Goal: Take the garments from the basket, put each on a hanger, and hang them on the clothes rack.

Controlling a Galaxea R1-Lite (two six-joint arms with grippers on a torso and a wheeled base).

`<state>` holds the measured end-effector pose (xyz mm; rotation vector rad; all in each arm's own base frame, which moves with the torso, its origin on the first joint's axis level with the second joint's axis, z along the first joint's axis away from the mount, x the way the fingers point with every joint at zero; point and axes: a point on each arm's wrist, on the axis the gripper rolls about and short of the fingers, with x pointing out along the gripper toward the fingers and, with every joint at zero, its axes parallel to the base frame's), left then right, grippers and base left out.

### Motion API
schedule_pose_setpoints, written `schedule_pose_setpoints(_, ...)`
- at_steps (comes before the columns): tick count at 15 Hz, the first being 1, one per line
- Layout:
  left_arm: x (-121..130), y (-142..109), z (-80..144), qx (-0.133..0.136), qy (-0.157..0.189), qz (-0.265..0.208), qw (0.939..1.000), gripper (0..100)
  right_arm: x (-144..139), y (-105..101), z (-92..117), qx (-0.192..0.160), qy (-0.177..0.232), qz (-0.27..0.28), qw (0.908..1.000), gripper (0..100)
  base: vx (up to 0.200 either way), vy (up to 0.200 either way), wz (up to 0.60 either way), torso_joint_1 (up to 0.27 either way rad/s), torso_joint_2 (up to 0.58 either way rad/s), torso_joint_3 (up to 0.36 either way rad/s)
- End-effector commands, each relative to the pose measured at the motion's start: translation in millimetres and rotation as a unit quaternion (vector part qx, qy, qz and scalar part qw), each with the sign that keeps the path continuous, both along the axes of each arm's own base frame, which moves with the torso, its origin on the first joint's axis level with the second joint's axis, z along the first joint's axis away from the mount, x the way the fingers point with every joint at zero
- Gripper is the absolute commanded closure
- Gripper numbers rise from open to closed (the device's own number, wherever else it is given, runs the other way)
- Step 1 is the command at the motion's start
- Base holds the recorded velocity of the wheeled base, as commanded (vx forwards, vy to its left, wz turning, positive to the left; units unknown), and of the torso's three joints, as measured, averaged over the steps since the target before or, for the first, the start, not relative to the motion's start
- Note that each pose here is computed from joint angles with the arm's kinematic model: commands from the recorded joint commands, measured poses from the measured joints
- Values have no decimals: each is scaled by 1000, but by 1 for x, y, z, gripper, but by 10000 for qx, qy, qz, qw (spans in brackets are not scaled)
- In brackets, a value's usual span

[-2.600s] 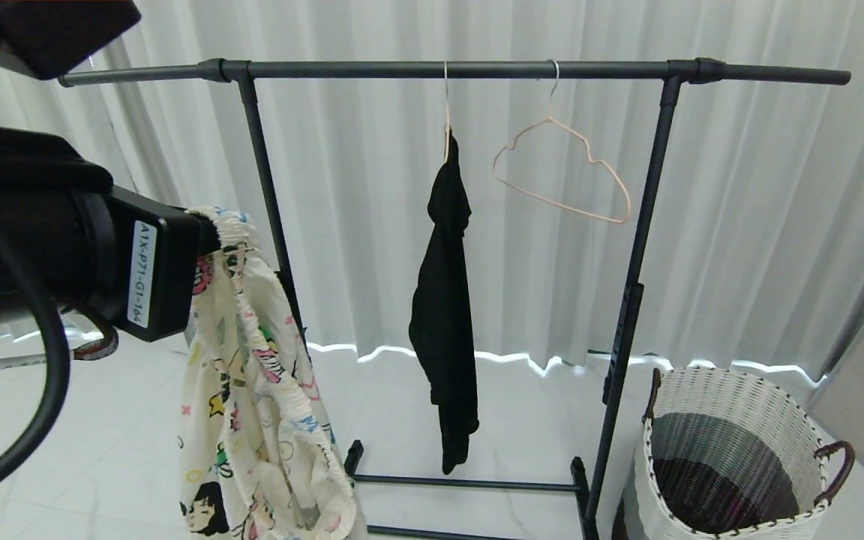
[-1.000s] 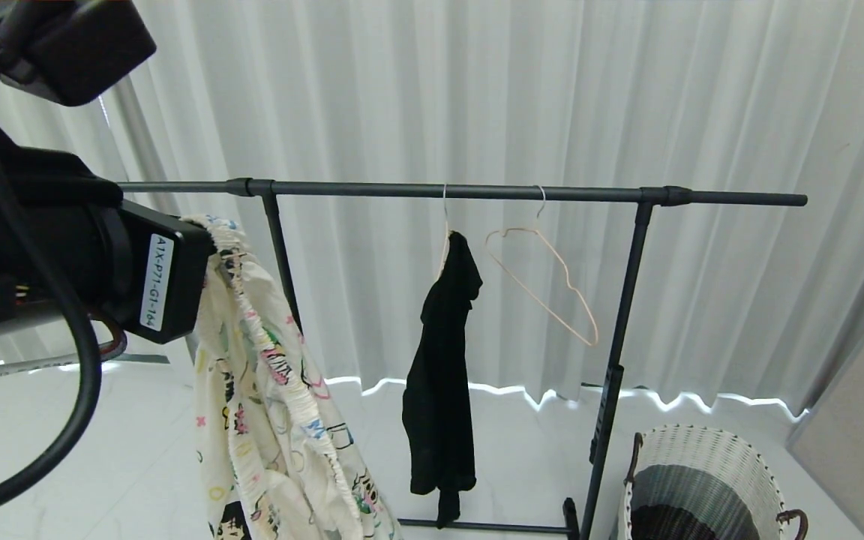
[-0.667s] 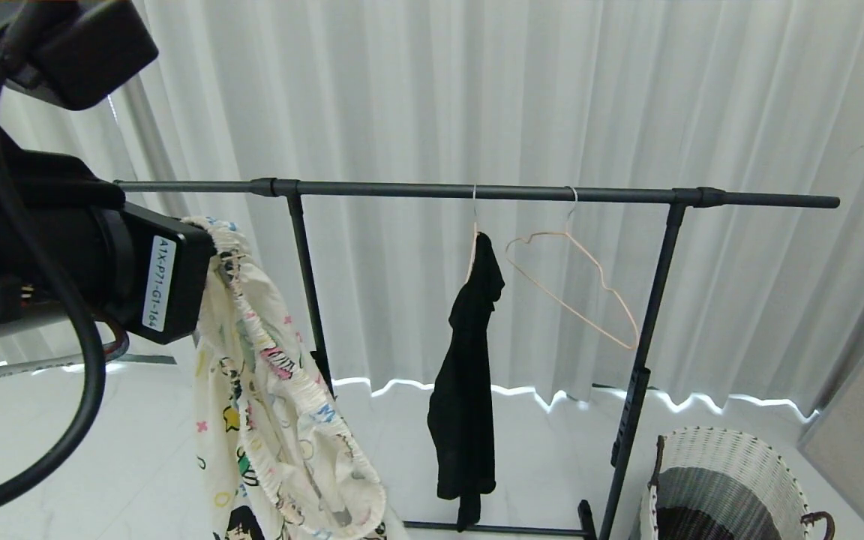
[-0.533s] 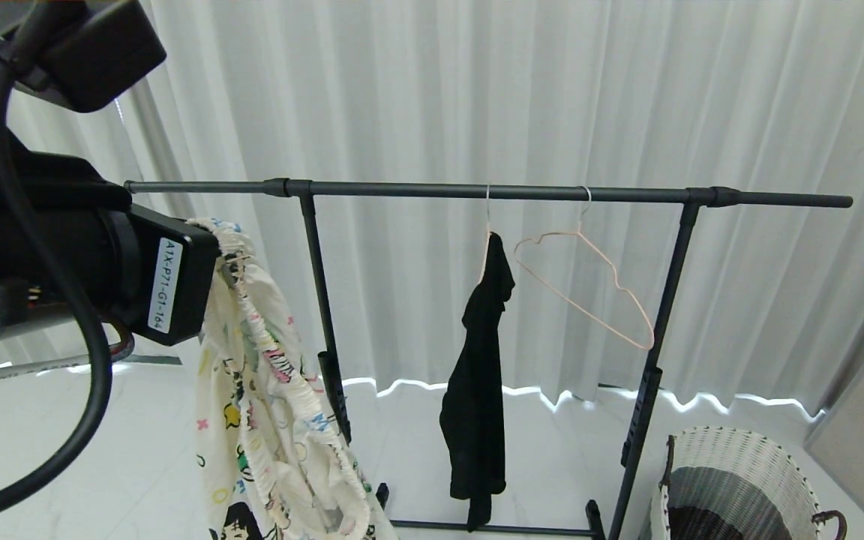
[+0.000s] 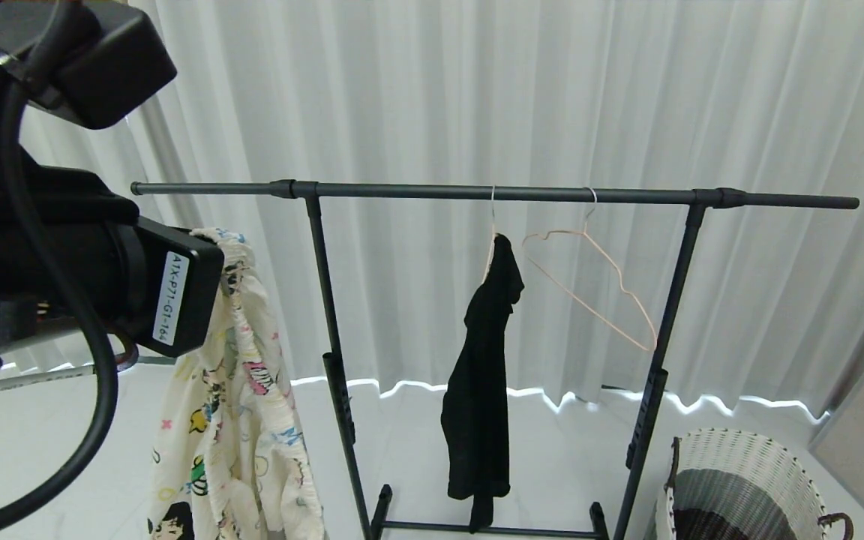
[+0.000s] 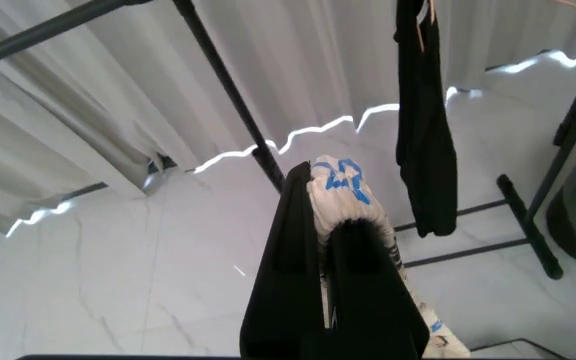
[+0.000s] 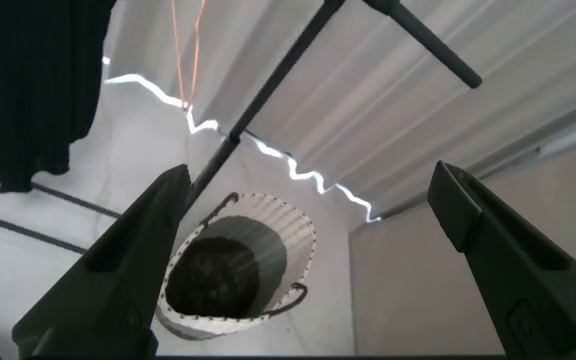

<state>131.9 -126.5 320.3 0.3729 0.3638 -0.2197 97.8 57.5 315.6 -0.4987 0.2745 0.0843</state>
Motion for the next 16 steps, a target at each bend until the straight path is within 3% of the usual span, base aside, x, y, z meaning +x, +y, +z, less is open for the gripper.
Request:
schedule_pose_setpoints(1, 0, 0, 0, -2, -1, 13, 10000, 100, 0, 0, 0, 2, -6, 3, 10000, 0, 200, 0, 0, -7, -2, 2)
schedule_pose_setpoints(12, 0, 1, 1, -7, -12, 10, 10000, 100, 2, 2, -5, 4, -4, 10, 10000, 0, 200, 0, 0, 3, 2, 2)
schedule_pose_setpoints(16, 0, 1, 1, -14, -11, 13, 10000, 100, 5, 2, -16, -101, 138, -51, 9998, 0, 200, 0, 0, 5, 1, -2)
